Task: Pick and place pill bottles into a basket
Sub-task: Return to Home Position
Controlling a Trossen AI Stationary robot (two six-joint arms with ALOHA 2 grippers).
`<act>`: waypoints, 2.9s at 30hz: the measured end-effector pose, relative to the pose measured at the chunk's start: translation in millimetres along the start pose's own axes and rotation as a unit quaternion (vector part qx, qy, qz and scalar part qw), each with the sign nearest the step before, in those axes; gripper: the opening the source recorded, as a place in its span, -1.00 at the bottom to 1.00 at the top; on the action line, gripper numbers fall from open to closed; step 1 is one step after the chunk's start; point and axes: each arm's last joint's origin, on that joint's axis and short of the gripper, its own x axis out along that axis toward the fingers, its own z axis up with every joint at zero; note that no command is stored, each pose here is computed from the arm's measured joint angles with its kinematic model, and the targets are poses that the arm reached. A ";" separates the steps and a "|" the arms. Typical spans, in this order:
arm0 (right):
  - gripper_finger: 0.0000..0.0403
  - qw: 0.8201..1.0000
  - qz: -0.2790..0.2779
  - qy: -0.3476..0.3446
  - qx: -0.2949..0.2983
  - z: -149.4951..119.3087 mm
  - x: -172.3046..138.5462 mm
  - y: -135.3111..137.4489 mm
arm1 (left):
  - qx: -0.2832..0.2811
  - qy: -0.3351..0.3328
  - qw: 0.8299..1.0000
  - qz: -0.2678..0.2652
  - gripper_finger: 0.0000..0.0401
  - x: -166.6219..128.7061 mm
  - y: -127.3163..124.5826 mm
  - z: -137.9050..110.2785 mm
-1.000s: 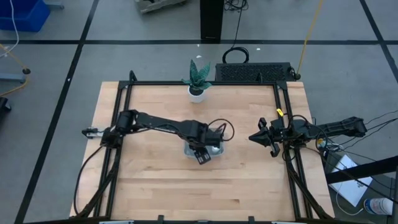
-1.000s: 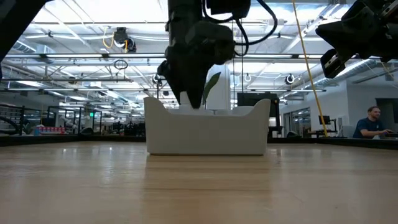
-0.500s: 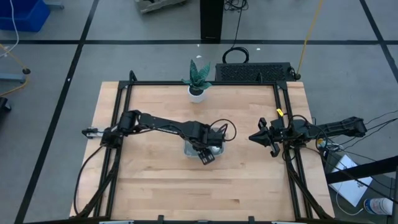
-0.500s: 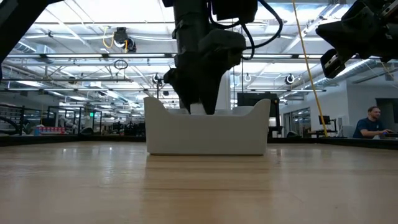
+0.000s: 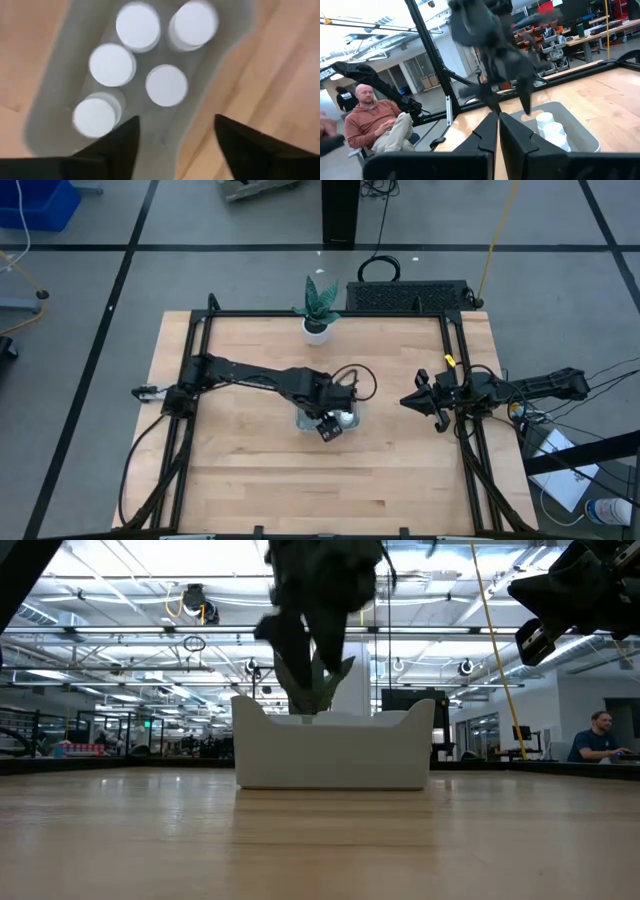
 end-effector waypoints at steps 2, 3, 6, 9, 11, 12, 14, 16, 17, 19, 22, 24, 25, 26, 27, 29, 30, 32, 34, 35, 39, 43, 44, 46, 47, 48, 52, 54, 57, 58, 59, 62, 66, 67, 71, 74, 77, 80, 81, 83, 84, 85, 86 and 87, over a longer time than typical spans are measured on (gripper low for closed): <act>-0.93 1.000 0.001 -0.001 0.000 0.3 0.0 0.1 | 0.016 -0.029 0.999 -0.002 0.09 -20.3 -4.6 -6.4; -0.93 1.000 0.000 0.000 0.000 0.1 0.0 0.0 | 0.031 -0.045 0.998 -0.006 -0.05 -29.3 -7.4 -9.3; -0.94 1.000 0.000 0.001 0.000 -0.2 0.1 -0.1 | 0.085 -0.105 0.990 -0.039 -0.54 -57.7 -17.2 -15.2; -0.94 1.000 0.000 0.001 0.000 -0.1 0.1 -0.1 | 0.113 -0.169 0.976 -0.075 -0.92 -77.2 -23.9 -15.9; -0.94 1.000 0.000 0.001 0.000 -0.1 0.1 0.0 | 0.115 -0.189 0.972 -0.081 -0.91 -88.3 -21.5 -18.7; -0.94 1.000 0.000 0.001 0.000 -0.2 0.1 -0.1 | 0.111 -0.201 0.970 -0.079 -0.89 -94.6 -19.5 -20.5; -0.93 1.000 -0.001 0.001 0.000 -0.3 0.2 -0.1 | 0.102 -0.227 0.966 -0.067 -0.86 -110.4 -16.0 -29.8; -0.94 1.000 -0.001 0.002 0.000 -0.4 0.2 -0.2 | 0.108 -0.252 0.960 -0.060 -0.86 -124.1 -12.3 -43.8; -0.94 1.000 -0.001 0.002 0.000 -0.3 0.2 -0.1 | 0.120 -0.268 0.953 -0.074 -0.87 -129.7 -11.6 -51.2; -0.94 1.000 -0.001 0.001 0.000 -0.2 0.2 -0.1 | 0.138 -0.281 0.942 -0.122 -0.93 -131.1 -6.5 -66.9; -0.93 1.000 -0.001 0.002 0.000 -0.3 0.2 -0.2 | 0.139 -0.307 0.921 -0.196 -0.97 -117.9 8.9 -89.1; -0.94 1.000 -0.001 0.001 0.000 -0.4 0.2 -0.2 | 0.121 -0.323 0.916 -0.206 -0.93 -106.6 27.9 -106.9; -0.94 1.000 -0.001 0.002 0.000 -0.4 0.2 -0.2 | 0.111 -0.331 0.917 -0.193 -0.91 -101.4 39.3 -115.7; -0.94 1.000 -0.001 0.001 0.000 -0.2 0.2 -0.1 | 0.104 -0.328 0.922 -0.179 -0.89 -95.8 50.9 -125.7; -0.95 1.000 -0.002 -0.001 0.001 0.0 0.2 -0.1 | 0.103 -0.312 0.930 -0.164 -0.88 -89.0 63.0 -137.4; -0.94 1.000 -0.002 -0.003 0.003 0.4 0.2 0.0 | 0.101 -0.273 0.947 -0.136 -0.85 -74.0 83.8 -160.6; -0.94 1.000 0.000 -0.004 0.003 0.7 0.2 0.2 | 0.096 -0.258 0.953 -0.127 -0.85 -66.2 92.3 -171.3; -0.93 1.000 -0.001 -0.001 0.001 0.2 0.3 0.0 | 0.075 -0.227 0.964 -0.114 -0.84 -51.0 108.3 -193.0; -0.94 1.000 -0.004 0.004 0.002 -0.8 0.4 -0.5 | 0.053 -0.223 0.967 -0.113 -0.84 -35.3 119.6 -209.4; -0.94 1.000 -0.008 0.002 0.002 -0.7 0.4 -0.7 | 0.050 -0.240 0.963 -0.110 -0.84 -27.4 123.8 -214.2; -0.96 1.000 -0.004 -0.018 -0.020 3.0 0.3 0.5 | 0.061 -0.374 0.910 -0.167 -0.85 -7.4 132.2 -228.9; -0.96 1.000 0.007 -0.020 -0.013 3.9 0.0 1.5 | 0.132 -0.498 0.807 -0.291 -0.85 -8.1 139.6 -246.8; -0.96 1.000 0.009 -0.018 -0.012 3.7 -0.1 1.5 | 0.145 -0.512 0.789 -0.308 -0.85 -8.6 142.6 -251.1; -0.96 1.000 0.020 -0.019 -0.011 4.3 -0.8 2.4 | 0.164 -0.521 0.771 -0.326 -0.85 -8.6 147.2 -257.7; -0.96 1.000 0.019 -0.020 -0.007 4.4 -1.3 2.4 | 0.174 -0.522 0.767 -0.329 -0.85 -9.4 149.0 -260.1; -0.96 1.000 0.018 -0.019 -0.004 4.2 -1.8 2.2 | 0.185 -0.525 0.764 -0.327 -0.85 -10.6 150.5 -262.0; -0.96 0.998 0.008 -0.062 -0.032 11.7 -6.8 2.9 | 0.220 -0.568 0.732 -0.305 -0.85 -20.0 156.7 -267.6; -0.96 0.995 -0.003 -0.081 -0.054 15.0 -10.5 2.8 | 0.219 -0.583 0.728 -0.288 -0.85 -22.6 160.8 -270.3; -0.96 0.997 -0.036 -0.037 -0.061 6.3 -15.3 -2.3 | 0.228 -0.596 0.714 -0.288 -0.85 -22.1 166.1 -276.1; -0.96 0.997 -0.039 -0.032 -0.062 5.4 -15.3 -3.0 | 0.231 -0.599 0.707 -0.296 -0.85 -19.9 167.4 -278.2; -0.97 0.996 -0.038 -0.034 -0.066 6.0 -15.3 -3.0 | 0.233 -0.604 0.699 -0.305 -0.85 -16.3 168.9 -280.5; -0.96 0.996 -0.045 -0.017 -0.069 2.8 -15.2 -4.7 | 0.233 -0.603 0.695 -0.315 -0.85 -7.5 172.7 -285.5; -0.96 0.996 -0.063 0.033 -0.056 -6.9 -15.6 -8.8 | 0.229 -0.619 0.692 -0.292 -0.85 -8.6 176.1 -287.1; -0.96 0.995 -0.064 0.040 -0.058 -8.1 -15.7 -9.2 | 0.227 -0.616 0.699 -0.282 -0.85 -6.6 176.3 -286.7; -0.97 0.993 -0.059 0.025 -0.100 -4.9 -15.4 -8.1 | 0.202 -0.602 0.730 -0.253 -0.85 -0.5 177.6 -285.0; -0.96 0.993 -0.055 0.005 -0.104 -1.1 -15.3 -6.7 | 0.204 -0.583 0.749 -0.239 -0.85 5.2 177.9 -285.1; -0.96 0.993 -0.053 0.001 -0.104 -0.4 -15.2 -6.4 | 0.208 -0.577 0.755 -0.234 -0.85 6.8 177.7 -284.9; -0.97 0.993 -0.053 0.000 -0.104 -0.3 -15.2 -6.3 | 0.209 -0.575 0.756 -0.233 -0.85 7.2 177.4 -284.7; -0.97 0.993 -0.053 0.001 -0.104 -0.4 -15.2 -6.3 | 0.208 -0.576 0.756 -0.233 -0.85 7.1 177.4 -284.7; -0.96 0.993 -0.053 0.001 -0.104 -0.4 -15.2 -6.3 | 0.208 -0.576 0.755 -0.234 -0.85 7.0 177.4 -284.7; -0.96 0.993 -0.053 0.001 -0.104 -0.3 -15.2 -6.3 | 0.208 -0.576 0.755 -0.234 -0.85 6.8 177.4 -284.6; -0.96 0.993 -0.053 0.000 -0.104 -0.3 -15.2 -6.3 | 0.207 -0.577 0.754 -0.235 -0.85 6.7 177.4 -284.6; -0.96 0.993 -0.053 0.000 -0.104 -0.3 -15.2 -6.3 | 0.207 -0.578 0.754 -0.235 -0.85 6.6 177.4 -284.6; -0.96 0.993 -0.053 0.000 -0.104 -0.3 -15.2 -6.3 | 0.207 -0.579 0.753 -0.235 -0.85 6.3 177.3 -284.5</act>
